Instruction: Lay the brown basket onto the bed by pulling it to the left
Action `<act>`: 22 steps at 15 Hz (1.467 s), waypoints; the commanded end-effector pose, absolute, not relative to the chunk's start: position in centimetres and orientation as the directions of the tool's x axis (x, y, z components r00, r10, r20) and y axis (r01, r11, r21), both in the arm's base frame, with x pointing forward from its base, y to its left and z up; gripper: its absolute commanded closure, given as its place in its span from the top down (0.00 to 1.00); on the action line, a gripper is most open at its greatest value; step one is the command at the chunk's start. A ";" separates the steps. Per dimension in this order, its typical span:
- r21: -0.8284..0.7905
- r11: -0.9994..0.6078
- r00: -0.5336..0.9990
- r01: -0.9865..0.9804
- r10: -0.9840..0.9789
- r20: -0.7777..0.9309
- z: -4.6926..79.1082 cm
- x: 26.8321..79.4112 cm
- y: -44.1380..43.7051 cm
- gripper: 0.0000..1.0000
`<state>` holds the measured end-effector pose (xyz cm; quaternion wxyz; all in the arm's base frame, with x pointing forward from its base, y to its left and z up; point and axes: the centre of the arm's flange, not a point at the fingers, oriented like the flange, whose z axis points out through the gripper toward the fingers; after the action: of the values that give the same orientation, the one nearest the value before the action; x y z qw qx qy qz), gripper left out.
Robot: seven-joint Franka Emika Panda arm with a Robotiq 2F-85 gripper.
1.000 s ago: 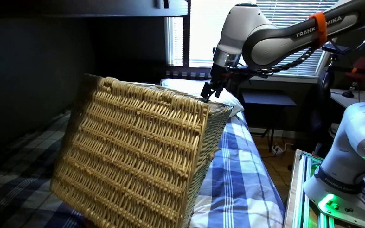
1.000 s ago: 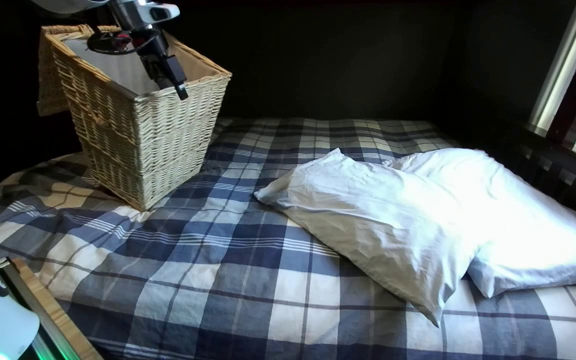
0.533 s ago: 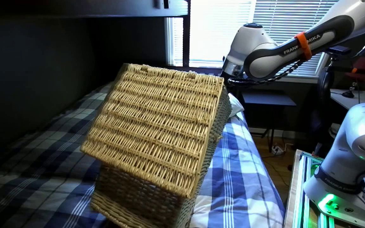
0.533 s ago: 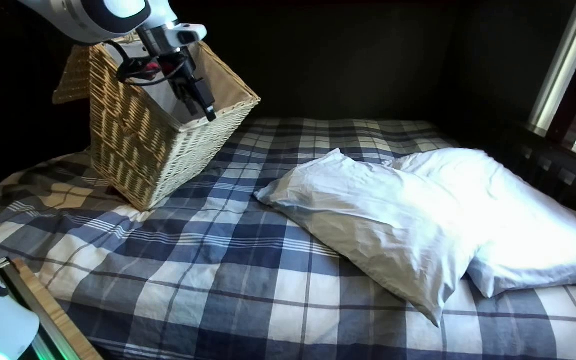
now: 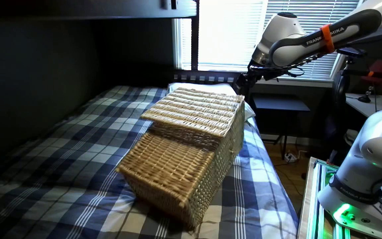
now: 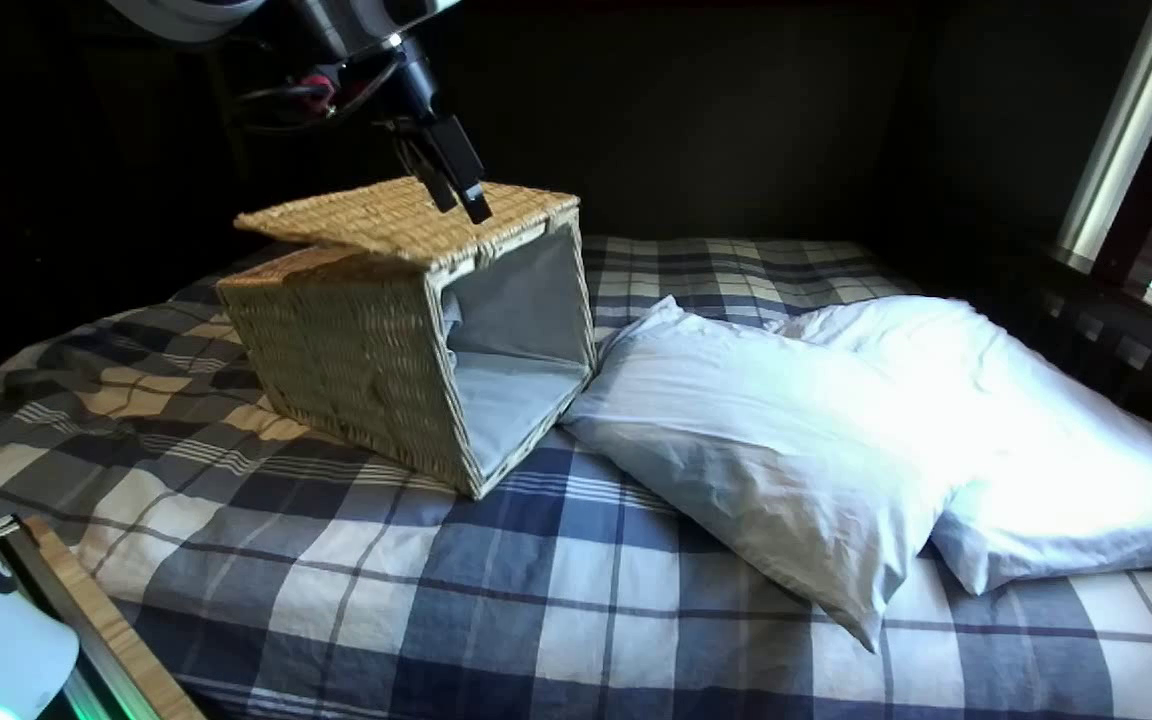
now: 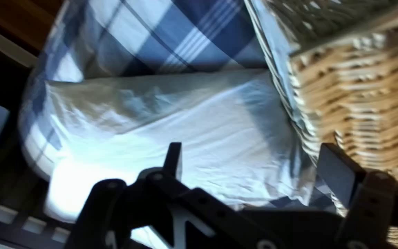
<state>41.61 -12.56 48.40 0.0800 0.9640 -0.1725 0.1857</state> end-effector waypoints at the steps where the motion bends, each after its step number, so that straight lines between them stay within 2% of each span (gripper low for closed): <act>1: 0.193 -0.876 0.886 -0.442 -0.391 0.250 47.8 35.5 -14.7 1.00; 3: 0.130 -0.902 0.898 -0.411 -0.377 0.226 47.6 34.4 -14.1 1.00; 9: 0.020 -0.985 0.914 -0.172 -0.152 0.376 53.1 33.6 -7.2 1.00; 16: -0.090 -0.986 0.888 0.142 0.086 0.451 55.7 34.9 1.6 1.00; 17: -0.062 -0.996 0.898 0.071 0.037 0.437 55.7 34.4 0.0 1.00; 22: -0.073 -0.990 0.893 0.122 0.078 0.443 55.8 34.5 1.7 1.00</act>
<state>34.45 1.68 55.79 -0.0493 0.9717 0.0515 0.2251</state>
